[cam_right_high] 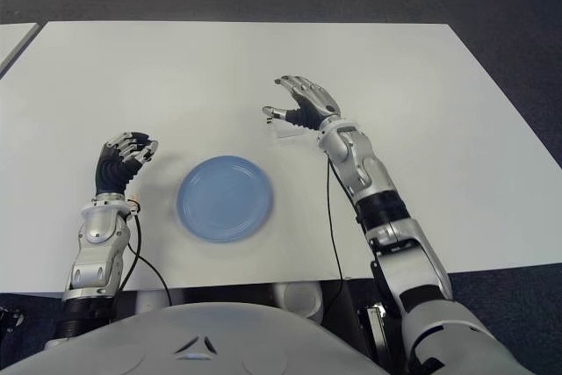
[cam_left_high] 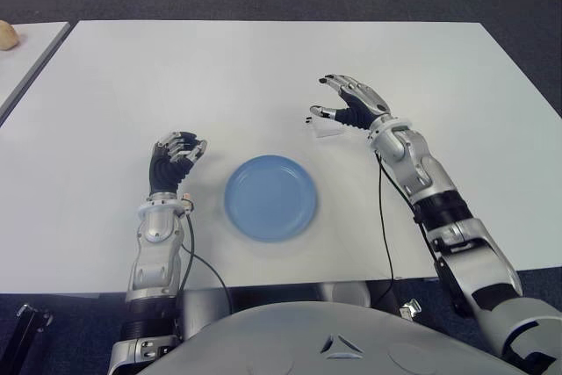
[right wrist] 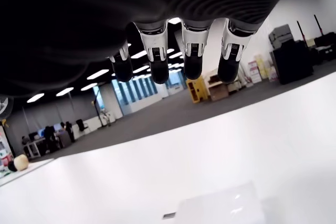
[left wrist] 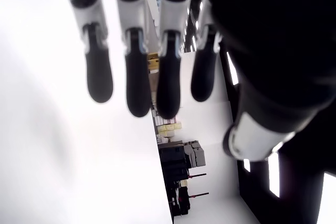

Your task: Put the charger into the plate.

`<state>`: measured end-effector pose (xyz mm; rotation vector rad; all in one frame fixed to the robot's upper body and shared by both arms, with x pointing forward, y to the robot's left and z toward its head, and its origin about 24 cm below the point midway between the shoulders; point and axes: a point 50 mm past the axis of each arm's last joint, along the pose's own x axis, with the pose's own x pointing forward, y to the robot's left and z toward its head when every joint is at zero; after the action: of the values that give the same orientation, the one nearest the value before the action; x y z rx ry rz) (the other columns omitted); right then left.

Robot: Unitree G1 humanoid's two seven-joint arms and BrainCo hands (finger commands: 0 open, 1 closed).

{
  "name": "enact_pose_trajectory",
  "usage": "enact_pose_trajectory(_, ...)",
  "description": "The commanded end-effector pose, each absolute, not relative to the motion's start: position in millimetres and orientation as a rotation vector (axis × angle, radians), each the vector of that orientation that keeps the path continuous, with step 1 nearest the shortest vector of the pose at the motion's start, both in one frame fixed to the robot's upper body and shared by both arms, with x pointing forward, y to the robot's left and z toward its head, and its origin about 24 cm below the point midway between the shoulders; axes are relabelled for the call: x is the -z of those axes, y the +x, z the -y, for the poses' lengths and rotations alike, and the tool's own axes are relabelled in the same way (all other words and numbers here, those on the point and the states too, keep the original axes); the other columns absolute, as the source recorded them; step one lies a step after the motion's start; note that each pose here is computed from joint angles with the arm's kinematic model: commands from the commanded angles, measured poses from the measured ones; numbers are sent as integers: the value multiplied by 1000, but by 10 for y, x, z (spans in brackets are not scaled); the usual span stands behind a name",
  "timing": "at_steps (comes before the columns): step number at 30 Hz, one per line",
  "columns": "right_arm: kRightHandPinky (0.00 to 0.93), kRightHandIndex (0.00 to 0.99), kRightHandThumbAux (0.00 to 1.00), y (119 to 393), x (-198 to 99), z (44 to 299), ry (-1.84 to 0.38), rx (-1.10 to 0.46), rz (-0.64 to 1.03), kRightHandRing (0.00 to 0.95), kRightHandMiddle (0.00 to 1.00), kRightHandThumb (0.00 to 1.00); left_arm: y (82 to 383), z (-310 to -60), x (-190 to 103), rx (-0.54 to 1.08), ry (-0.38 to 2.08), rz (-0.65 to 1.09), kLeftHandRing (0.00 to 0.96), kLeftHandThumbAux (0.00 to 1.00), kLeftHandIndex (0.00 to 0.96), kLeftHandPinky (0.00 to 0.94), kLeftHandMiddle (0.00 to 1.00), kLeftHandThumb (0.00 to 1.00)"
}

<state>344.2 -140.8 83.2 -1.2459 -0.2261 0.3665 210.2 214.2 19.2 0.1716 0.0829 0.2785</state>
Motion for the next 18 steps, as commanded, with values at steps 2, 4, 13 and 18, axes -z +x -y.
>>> enact_pose_trajectory(2, 0, 0, 143, 3659, -551, 1340, -1339, -467, 132, 0, 0, 546, 2006, -2138, -121, -300, 147, -110, 481, 721, 424, 468, 474, 704)
enact_pose_trajectory(4, 0, 0, 142, 3681, -532, 1337, -1363, -484, 114, 0, 0, 540, 2000, -2138, -123, -302, 149, -110, 478, 721, 423, 465, 471, 704)
enact_pose_trajectory(13, 0, 0, 142, 3718, -445, 1319, -1471, -550, 54, 0, 0, 526, 1974, -2144, -130, -303, 159, -113, 473, 720, 424, 464, 462, 706)
enact_pose_trajectory(18, 0, 0, 139, 3722, -397, 1278, -1525, -595, 14, 0, 0, 529, 1960, -2150, -139, -303, 161, -112, 476, 720, 424, 469, 466, 706)
